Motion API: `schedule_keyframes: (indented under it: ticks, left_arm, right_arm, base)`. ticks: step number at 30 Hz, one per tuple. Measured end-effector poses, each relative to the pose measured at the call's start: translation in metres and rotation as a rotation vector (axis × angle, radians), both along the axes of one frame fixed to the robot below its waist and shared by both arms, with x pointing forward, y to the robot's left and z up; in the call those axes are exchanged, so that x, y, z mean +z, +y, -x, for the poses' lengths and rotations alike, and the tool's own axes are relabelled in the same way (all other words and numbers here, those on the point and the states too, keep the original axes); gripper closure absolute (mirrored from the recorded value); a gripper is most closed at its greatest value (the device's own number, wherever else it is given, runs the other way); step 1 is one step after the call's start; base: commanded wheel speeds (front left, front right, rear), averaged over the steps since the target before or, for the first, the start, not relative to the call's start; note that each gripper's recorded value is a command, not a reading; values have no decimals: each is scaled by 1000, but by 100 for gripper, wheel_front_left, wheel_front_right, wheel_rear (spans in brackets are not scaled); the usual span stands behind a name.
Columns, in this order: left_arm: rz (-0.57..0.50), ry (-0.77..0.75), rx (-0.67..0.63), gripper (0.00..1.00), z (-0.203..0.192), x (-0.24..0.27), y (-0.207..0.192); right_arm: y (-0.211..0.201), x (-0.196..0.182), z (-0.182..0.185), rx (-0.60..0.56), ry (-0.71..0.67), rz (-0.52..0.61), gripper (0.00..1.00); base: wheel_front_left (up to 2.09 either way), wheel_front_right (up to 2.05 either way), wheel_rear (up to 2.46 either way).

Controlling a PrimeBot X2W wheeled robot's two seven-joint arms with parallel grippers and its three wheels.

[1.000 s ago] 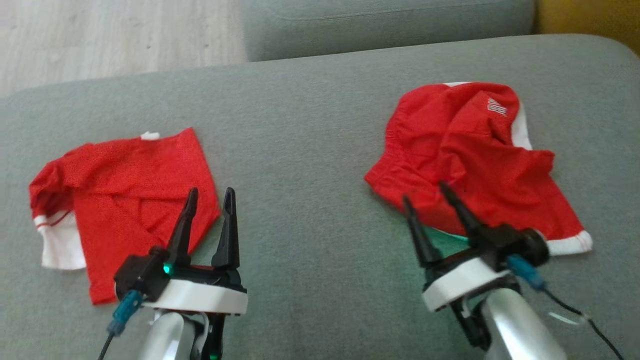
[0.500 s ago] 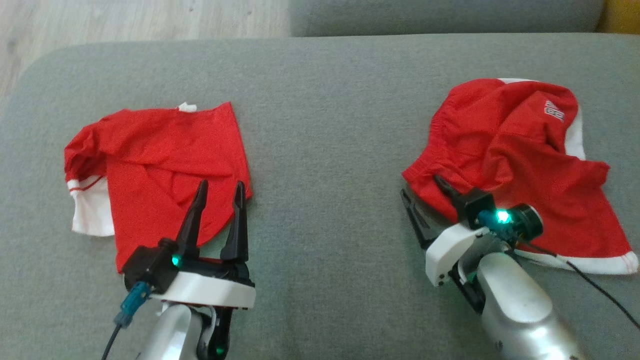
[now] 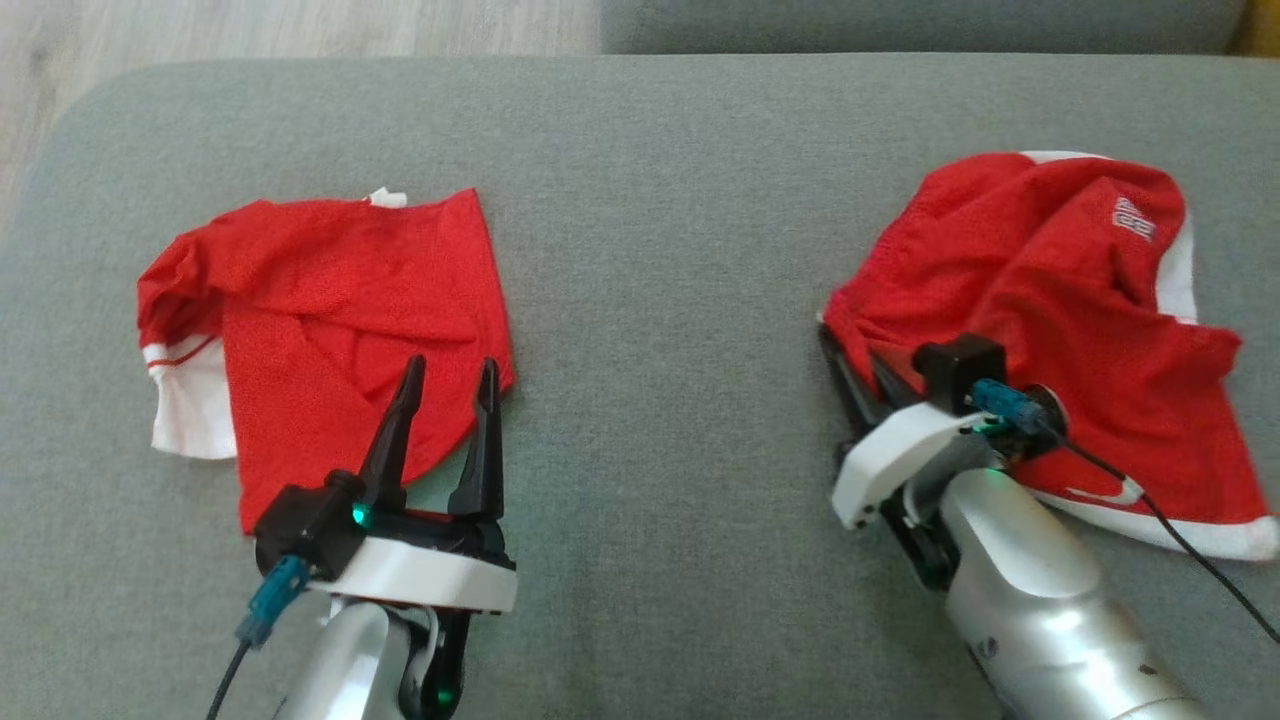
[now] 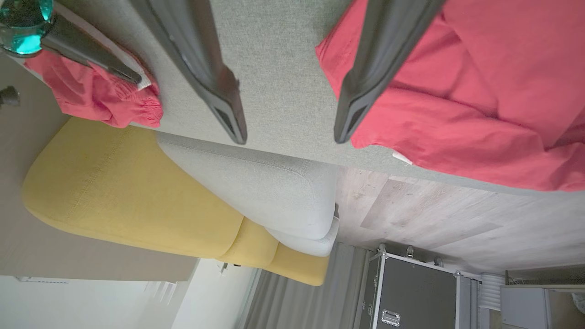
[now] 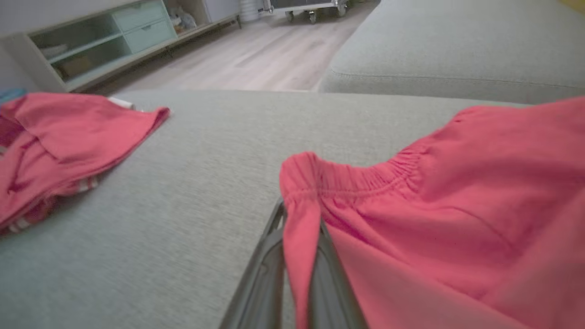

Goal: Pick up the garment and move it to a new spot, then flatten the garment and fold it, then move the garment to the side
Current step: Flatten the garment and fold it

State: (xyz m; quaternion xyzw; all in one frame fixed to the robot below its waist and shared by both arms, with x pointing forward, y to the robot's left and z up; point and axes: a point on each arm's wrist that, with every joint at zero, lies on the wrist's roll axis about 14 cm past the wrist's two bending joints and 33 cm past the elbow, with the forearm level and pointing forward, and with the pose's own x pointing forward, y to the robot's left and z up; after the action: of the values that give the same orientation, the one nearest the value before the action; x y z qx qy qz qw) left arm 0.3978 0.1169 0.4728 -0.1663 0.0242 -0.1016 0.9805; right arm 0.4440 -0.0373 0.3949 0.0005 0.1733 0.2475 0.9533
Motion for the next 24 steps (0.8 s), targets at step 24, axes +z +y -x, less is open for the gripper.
schedule_keyframes:
  ticks: [24]
  left_arm:
    - [6,-37,-59,0,-3,13,-21]
  right_arm:
    - [39,27,39,129,84,-211,100]
  base:
    - [0,0,0]
